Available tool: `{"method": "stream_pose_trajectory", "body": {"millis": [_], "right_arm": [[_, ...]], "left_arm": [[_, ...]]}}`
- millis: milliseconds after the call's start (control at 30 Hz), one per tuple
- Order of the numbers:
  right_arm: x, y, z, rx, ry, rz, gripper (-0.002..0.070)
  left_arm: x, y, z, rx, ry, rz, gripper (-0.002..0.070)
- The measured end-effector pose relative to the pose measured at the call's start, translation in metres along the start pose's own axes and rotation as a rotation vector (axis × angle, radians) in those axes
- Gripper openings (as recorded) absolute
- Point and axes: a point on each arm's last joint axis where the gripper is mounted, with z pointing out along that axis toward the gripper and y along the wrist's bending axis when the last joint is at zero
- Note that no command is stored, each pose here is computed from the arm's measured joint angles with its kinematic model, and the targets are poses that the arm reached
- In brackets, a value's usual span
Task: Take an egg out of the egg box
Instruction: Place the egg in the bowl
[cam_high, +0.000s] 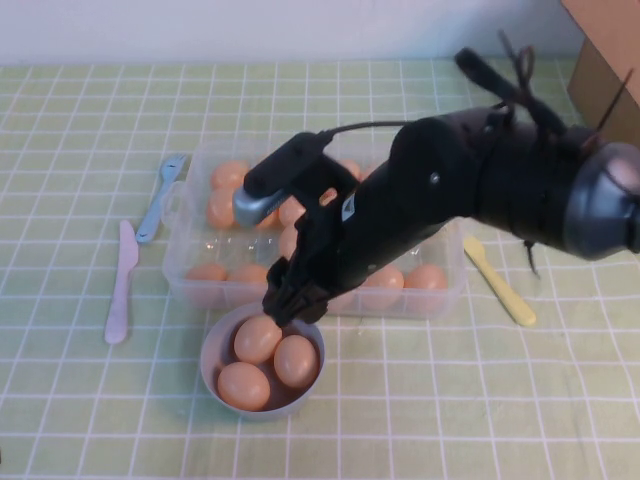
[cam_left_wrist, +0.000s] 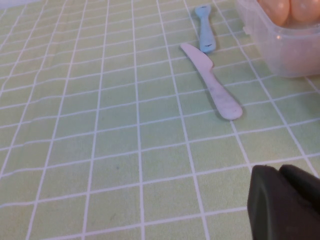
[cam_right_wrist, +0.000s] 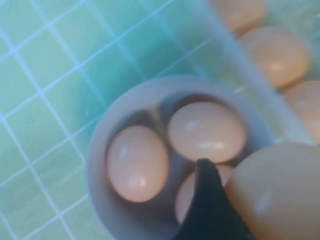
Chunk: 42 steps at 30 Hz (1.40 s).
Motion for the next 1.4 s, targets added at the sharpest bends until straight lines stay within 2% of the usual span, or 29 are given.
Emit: {"method": "stream_pose_trajectory", "body": {"millis": [267, 600, 867, 1100, 1233, 1400], "right_arm": [[0.011, -0.002, 0.038, -0.046, 0.075, -0.014, 0.0391], [0.011, -0.005, 0.047, -0.036, 0.055, -0.041, 0.0392], [0.013, -0.005, 0.052, -0.049, 0.062, -0.033, 0.0468], [0.013, -0.004, 0.052, -0.056, 0.059, -0.022, 0.0483], [0.005, -0.002, 0.04, -0.054, 0.026, -0.031, 0.0484], [-0.008, 0.006, -0.006, -0.05, -0.036, -0.069, 0.0472]], "left_arm": [[0.0, 0.0, 0.0, 0.0, 0.0, 0.0, -0.0004], [0.0, 0.0, 0.0, 0.0, 0.0, 0.0, -0.0004], [0.0, 0.0, 0.0, 0.0, 0.0, 0.0, -0.0004], [0.0, 0.0, 0.0, 0.0, 0.0, 0.0, -0.0004], [0.0, 0.0, 0.0, 0.0, 0.0, 0.0, -0.0005], [0.0, 0.0, 0.0, 0.0, 0.0, 0.0, -0.0004]]}}
